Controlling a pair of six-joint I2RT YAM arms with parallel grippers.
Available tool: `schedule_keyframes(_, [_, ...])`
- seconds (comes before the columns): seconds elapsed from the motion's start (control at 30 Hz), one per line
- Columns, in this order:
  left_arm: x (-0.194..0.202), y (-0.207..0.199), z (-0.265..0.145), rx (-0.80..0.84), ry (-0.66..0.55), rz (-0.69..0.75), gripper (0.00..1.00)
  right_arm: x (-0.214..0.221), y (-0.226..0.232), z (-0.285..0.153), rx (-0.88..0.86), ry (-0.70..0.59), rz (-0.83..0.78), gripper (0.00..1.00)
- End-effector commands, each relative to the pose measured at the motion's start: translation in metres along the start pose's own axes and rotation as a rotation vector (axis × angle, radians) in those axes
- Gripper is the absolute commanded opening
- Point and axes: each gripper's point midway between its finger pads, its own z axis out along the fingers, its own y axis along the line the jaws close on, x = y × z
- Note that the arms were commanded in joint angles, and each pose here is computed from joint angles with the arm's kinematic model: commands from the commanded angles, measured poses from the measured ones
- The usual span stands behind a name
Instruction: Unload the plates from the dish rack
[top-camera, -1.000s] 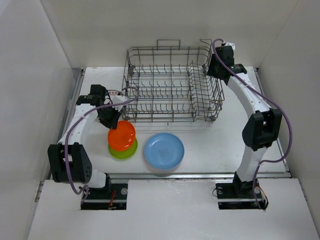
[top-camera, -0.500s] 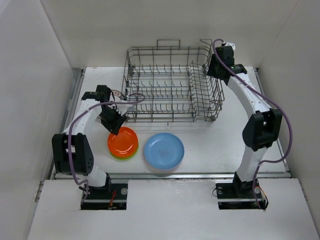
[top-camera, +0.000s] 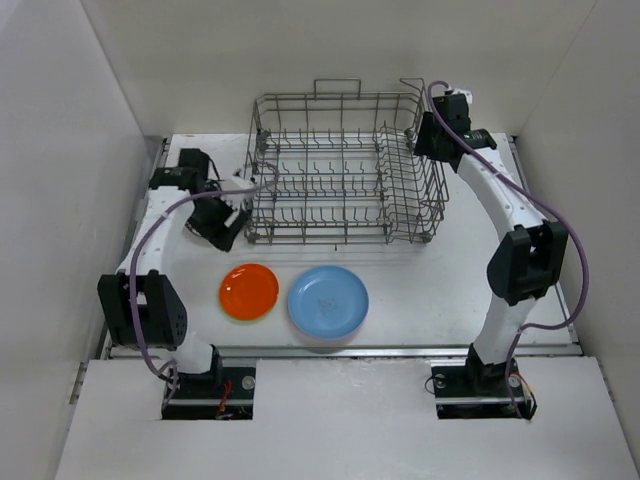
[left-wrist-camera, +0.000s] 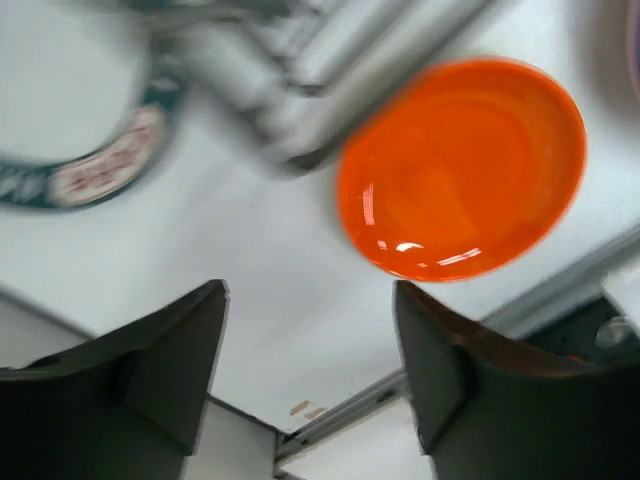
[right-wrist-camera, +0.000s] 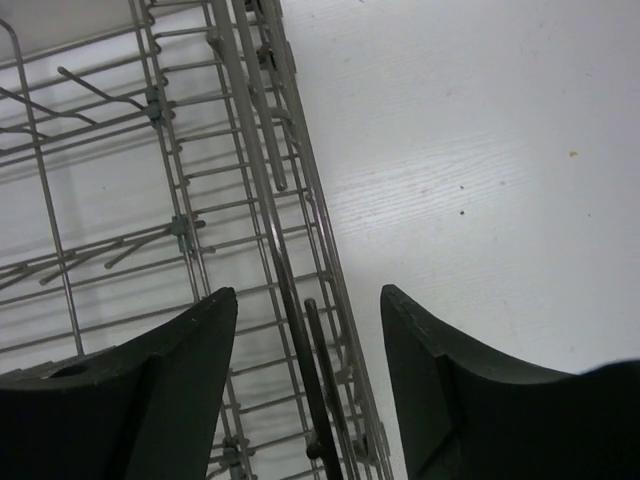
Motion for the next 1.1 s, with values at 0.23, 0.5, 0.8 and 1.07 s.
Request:
schedule_keyframes(0.23, [0.047,0.161,-0.198,-0.886,-0.416,-1.012,0.88,-0.079,-0.104,-0.098,0.45,-0.296,0.112,0.86])
schedule_keyframes(0.5, [0.112,0.164,-0.207,-1.031,-0.363,-1.268,0.89,-0.085,-0.17,-0.155,0.719,-0.465,0.235,0.99])
schedule_keyframes(0.8, [0.111,0.163,-0.198,-1.003,-0.355,-1.266,0.9,-0.082,-0.163,-0.159,0.708,-0.498,0.276,0.99])
schedule_keyframes(1.07, [0.111,0.156,-0.196,-0.986,-0.364,-1.261,0.9,-0.08,-0.162,-0.164,0.672,-0.495,0.283,0.99])
